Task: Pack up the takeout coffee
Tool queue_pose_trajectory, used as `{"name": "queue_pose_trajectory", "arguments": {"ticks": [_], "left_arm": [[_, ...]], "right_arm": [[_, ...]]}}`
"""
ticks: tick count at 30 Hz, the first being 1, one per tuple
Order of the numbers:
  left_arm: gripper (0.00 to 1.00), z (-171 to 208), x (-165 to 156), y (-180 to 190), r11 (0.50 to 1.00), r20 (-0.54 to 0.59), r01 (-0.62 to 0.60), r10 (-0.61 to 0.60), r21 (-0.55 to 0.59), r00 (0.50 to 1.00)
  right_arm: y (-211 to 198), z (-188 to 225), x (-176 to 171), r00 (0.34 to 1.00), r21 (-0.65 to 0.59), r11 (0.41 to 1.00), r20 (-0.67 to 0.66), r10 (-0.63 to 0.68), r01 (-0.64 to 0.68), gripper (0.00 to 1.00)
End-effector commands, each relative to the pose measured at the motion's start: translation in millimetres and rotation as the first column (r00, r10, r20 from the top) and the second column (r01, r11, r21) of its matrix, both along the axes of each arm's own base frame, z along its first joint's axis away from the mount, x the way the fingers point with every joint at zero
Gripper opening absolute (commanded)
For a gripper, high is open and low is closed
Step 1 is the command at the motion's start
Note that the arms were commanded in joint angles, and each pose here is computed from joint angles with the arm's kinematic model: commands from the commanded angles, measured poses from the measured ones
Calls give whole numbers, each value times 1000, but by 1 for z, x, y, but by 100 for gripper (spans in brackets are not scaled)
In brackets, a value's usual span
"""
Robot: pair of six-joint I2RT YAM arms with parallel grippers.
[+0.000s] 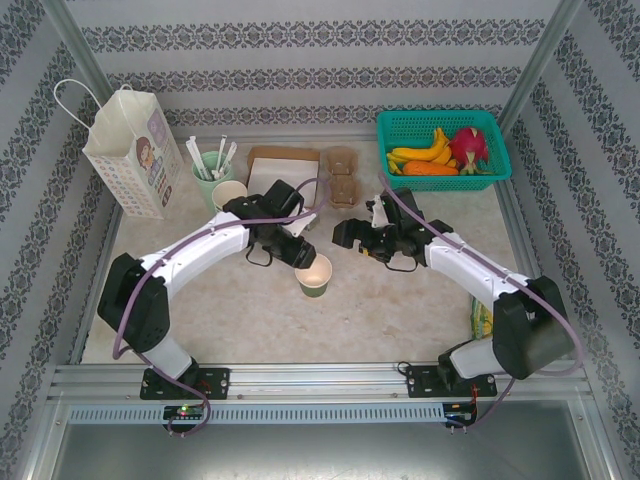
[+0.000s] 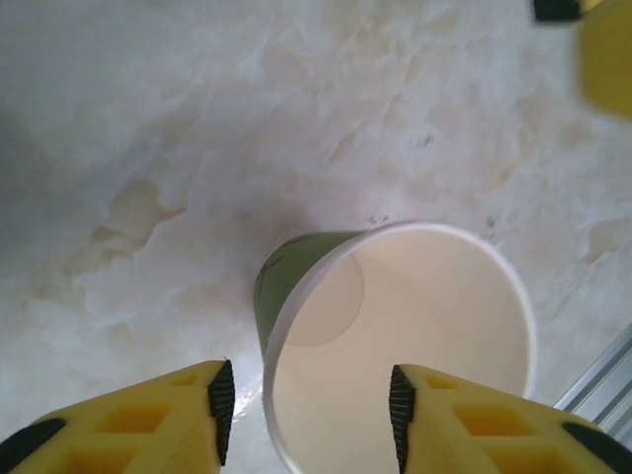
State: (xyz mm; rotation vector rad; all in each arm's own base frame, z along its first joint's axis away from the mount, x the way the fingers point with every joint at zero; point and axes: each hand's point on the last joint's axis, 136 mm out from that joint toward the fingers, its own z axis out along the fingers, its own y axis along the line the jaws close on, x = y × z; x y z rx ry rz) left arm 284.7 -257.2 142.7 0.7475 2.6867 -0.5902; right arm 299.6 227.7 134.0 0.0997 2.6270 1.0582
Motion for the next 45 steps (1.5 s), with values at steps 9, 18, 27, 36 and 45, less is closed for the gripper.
{"name": "queue_pose_trajectory", "arguments": {"ticks": [9,18,27,36,45], "left_arm": [[76,29,52,91,654,113,-756,754,-24,648],[73,-32,51,97,344,-60,-938,936,-45,346],[84,-40,43,116,336,31,-941,941,21,337],[99,-34,19,155,249,140,-968,958,26,250],[99,-44,3,183,155,165,-987,973,39,159]], "right_arm": [[23,3,58,988,-76,994,138,-72,83,77],[9,22,90,938,-63,968,269,-218,243,83],[66,0,108,975,-34,998,220,-39,48,68],[117,-32,111,986,-165,985,148,71,-47,60],[129,-61,113,985,-391,918,119,121,-66,49]]}}
